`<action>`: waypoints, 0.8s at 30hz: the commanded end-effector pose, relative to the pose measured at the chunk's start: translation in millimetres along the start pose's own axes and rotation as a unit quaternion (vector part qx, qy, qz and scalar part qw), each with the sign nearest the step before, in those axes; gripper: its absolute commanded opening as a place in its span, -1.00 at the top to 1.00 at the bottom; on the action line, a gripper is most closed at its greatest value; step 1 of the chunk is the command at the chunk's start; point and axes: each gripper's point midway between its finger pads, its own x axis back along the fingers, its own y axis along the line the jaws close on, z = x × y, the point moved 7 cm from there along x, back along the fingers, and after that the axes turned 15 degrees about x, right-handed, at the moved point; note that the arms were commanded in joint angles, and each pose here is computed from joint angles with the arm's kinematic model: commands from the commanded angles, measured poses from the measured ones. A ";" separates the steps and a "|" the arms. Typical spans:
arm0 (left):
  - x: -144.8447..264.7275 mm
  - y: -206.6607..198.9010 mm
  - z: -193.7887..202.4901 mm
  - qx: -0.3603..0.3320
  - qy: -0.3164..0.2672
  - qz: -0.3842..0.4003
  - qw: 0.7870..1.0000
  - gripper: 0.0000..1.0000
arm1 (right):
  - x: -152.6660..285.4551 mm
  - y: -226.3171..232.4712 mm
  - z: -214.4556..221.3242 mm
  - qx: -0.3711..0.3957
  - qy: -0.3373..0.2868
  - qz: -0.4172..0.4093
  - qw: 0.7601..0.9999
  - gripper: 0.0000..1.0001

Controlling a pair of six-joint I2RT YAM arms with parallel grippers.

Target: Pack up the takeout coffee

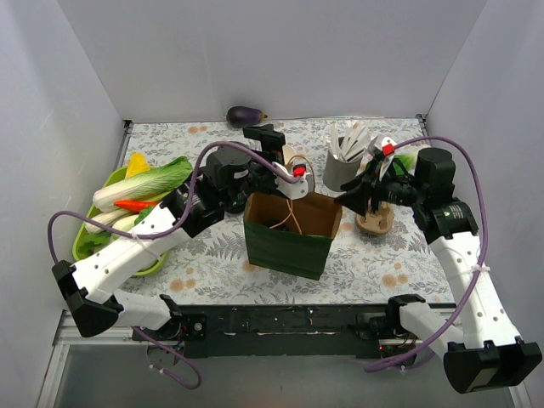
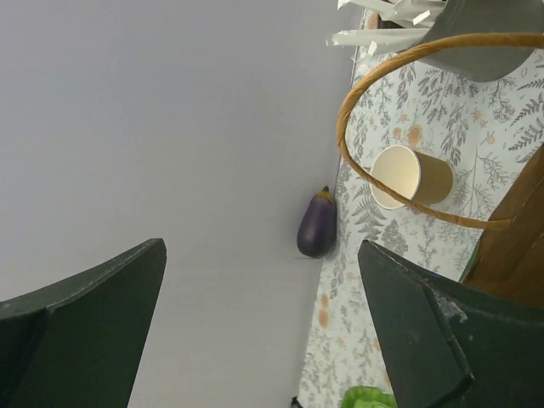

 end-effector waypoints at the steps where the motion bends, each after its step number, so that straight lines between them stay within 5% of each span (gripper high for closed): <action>1: 17.8 -1.4 12.0 0.095 0.036 -0.032 0.994 -0.96 | -3.1 -41.6 -37.6 0.075 -0.036 0.097 0.992 -0.01; 6: 29.6 26.1 26.6 0.180 0.040 -0.119 0.976 -0.96 | -10.0 -86.7 -46.5 0.130 -0.036 0.190 0.972 0.08; 11: 35.0 71.0 44.4 0.414 0.061 -0.158 0.894 -0.96 | -27.7 -116.4 -29.8 0.152 -0.007 0.191 0.970 0.13; 16: 40.2 66.3 61.8 0.505 0.074 -0.121 0.851 -0.96 | -39.7 -135.6 -17.6 0.160 0.013 0.191 0.968 0.12; 19: 44.7 69.9 89.0 0.598 0.082 -0.080 0.794 -0.96 | -43.2 -142.4 -15.2 0.156 0.023 0.189 0.969 0.12; 24: 43.3 42.9 100.0 0.664 0.079 -0.035 0.743 -0.96 | -47.4 -148.9 -12.1 0.152 0.043 0.176 0.972 0.13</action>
